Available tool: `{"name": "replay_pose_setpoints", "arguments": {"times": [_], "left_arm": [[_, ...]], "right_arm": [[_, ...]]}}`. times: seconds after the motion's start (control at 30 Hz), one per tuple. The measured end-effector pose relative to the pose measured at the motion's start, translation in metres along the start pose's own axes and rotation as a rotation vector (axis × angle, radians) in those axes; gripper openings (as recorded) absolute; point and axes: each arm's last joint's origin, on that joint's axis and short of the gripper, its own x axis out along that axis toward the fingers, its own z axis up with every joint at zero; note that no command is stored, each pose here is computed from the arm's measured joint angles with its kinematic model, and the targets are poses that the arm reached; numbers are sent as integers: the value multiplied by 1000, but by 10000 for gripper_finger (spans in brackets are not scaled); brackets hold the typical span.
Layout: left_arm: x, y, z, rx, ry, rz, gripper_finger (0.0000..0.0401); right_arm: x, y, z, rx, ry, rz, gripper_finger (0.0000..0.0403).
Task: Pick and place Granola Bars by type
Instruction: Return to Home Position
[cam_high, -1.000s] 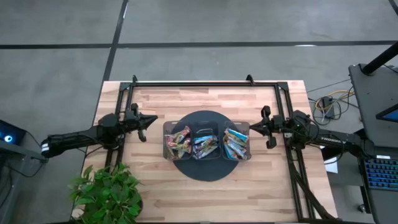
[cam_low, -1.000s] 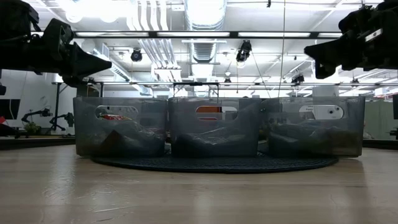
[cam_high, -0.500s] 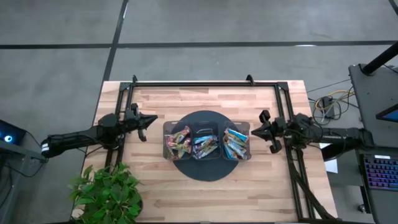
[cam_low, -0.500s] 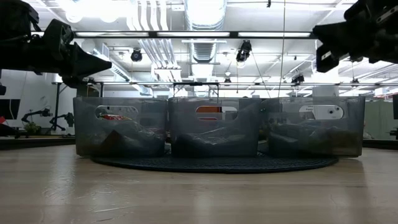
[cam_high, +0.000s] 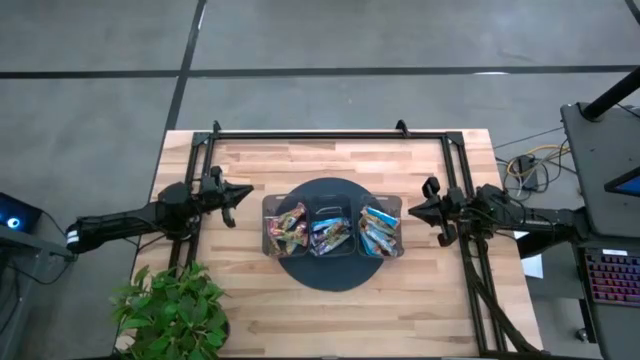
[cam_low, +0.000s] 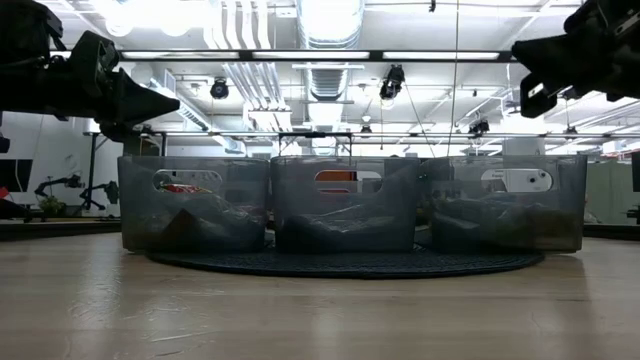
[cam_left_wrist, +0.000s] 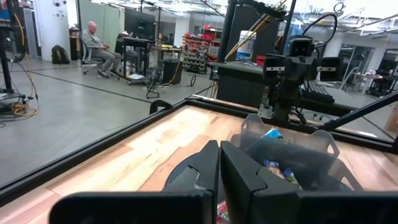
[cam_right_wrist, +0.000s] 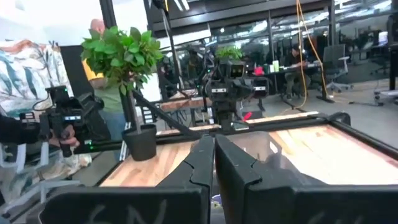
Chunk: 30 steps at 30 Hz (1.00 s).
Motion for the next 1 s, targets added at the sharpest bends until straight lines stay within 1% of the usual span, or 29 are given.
{"name": "replay_pose_setpoints", "arguments": {"times": [0.17,0.37,0.5,0.63,0.87,1.0], "left_arm": [[0,0,0,-1,0,0,0],[0,0,-1,0,7,0,0],[0,0,-1,-1,8,0,0],[0,0,-1,0,8,5,0],[0,0,-1,1,15,9,0],[0,0,-1,-36,15,9,0]], "right_arm": [[-5,1,3,-26,-37,-17,9],[-5,-2,-6,11,51,-56,9],[-5,0,0,-51,-5,-49,9],[-5,-1,-5,-42,36,-54,8],[-5,0,-5,-64,40,-44,9],[-5,0,-4,-43,32,-39,9]]}}
